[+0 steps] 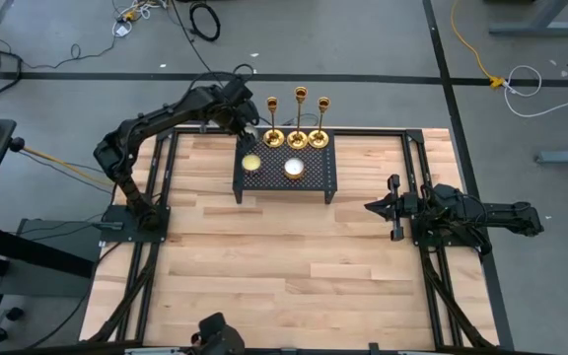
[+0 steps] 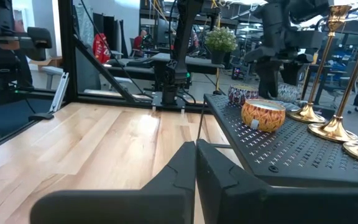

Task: Pick & Place candle stick holders
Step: Adjust the scented candles on the shelf

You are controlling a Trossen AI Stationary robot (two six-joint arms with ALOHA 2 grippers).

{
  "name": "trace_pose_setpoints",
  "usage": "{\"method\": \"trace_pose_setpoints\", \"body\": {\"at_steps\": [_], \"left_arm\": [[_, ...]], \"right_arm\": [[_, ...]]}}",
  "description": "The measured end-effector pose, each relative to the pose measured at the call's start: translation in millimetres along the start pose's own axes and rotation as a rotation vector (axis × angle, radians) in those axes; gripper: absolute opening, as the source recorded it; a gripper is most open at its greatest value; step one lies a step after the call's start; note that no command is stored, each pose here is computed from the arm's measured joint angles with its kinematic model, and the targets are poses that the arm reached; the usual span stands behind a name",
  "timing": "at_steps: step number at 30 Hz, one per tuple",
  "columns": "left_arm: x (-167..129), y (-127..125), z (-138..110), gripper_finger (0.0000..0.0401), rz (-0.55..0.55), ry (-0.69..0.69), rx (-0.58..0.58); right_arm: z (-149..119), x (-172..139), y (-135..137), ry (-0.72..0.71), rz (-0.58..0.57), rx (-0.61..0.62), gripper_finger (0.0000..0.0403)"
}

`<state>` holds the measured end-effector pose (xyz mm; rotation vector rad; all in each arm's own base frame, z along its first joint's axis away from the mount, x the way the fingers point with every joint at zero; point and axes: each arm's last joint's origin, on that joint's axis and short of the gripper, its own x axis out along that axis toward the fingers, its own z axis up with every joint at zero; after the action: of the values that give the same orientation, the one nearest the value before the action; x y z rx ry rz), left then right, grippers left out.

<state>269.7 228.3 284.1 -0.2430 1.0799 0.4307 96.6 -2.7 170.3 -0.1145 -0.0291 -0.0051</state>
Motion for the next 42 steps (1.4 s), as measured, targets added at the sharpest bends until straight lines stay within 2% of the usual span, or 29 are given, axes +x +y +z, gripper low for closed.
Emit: {"method": "trace_pose_setpoints", "body": {"at_steps": [6,15,36,42], "left_arm": [[0,0,3,0.0319,-0.002,-0.027,0.003],[15,2,3,0.0319,-0.018,0.008,0.000],[16,2,3,0.0319,-0.019,0.013,-0.001],[19,1,1,0.0331,-0.033,0.030,-0.005]], "right_arm": [[0,0,0,0.000,0.000,0.000,0.0013],[0,0,0,0.000,0.000,0.000,0.0013],[0,0,0,0.000,0.000,0.000,0.0013],[0,0,0,0.000,0.000,0.000,0.0013]]}}
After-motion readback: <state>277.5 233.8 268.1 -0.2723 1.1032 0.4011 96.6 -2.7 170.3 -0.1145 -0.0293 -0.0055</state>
